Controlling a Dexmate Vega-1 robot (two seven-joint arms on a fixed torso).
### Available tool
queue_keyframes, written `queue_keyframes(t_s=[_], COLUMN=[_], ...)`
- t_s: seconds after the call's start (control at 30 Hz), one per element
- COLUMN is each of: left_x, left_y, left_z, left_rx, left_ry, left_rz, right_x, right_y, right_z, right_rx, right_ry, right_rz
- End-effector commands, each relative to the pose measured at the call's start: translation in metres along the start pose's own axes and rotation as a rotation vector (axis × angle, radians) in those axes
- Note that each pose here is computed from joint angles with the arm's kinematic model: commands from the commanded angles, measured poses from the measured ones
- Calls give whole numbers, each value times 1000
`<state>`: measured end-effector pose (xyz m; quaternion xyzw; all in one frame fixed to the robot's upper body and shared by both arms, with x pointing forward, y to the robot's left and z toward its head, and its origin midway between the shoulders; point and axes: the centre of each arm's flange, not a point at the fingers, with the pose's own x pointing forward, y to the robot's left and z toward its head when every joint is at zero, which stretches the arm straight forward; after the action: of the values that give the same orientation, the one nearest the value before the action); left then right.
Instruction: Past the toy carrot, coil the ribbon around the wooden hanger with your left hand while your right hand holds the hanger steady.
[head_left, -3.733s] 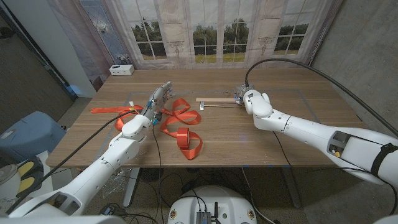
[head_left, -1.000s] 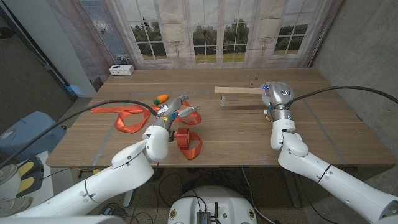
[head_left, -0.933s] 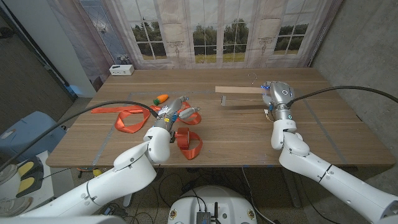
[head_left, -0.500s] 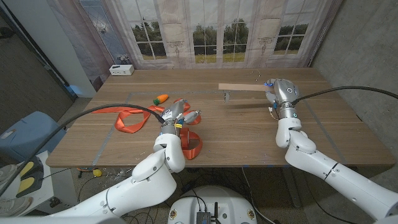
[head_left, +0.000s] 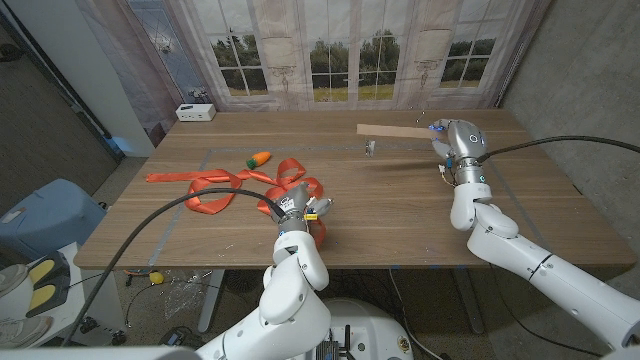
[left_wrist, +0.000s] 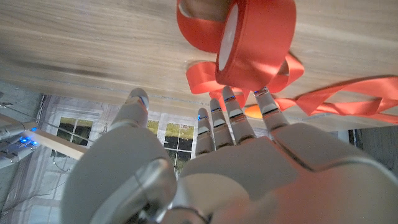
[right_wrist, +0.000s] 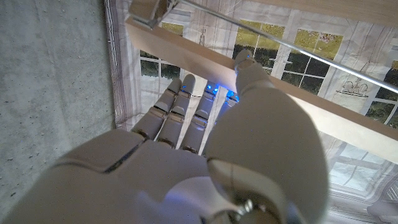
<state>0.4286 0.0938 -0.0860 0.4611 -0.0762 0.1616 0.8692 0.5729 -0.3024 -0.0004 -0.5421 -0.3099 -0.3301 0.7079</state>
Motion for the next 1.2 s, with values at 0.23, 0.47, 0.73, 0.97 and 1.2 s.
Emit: queue_keyframes(t_s=[0.23, 0.47, 0.73, 0.97, 1.2], left_x=[-37, -45, -44, -33, -34], left_y=[30, 29, 46, 66, 84], left_z=[3, 1, -3, -4, -5], left_rx=[22, -13, 83, 265, 348], left_ry=[168, 187, 79, 13, 12], left_rz=[199, 190, 160, 75, 28], right_x=[17, 16, 14, 14, 12], right_y=[0, -2, -3, -5, -3], right_z=[-9, -10, -12, -14, -18], right_rx=[101, 109, 128, 143, 158], right_ry=[13, 18, 30, 41, 62], right_rz=[-13, -11, -20, -38, -44])
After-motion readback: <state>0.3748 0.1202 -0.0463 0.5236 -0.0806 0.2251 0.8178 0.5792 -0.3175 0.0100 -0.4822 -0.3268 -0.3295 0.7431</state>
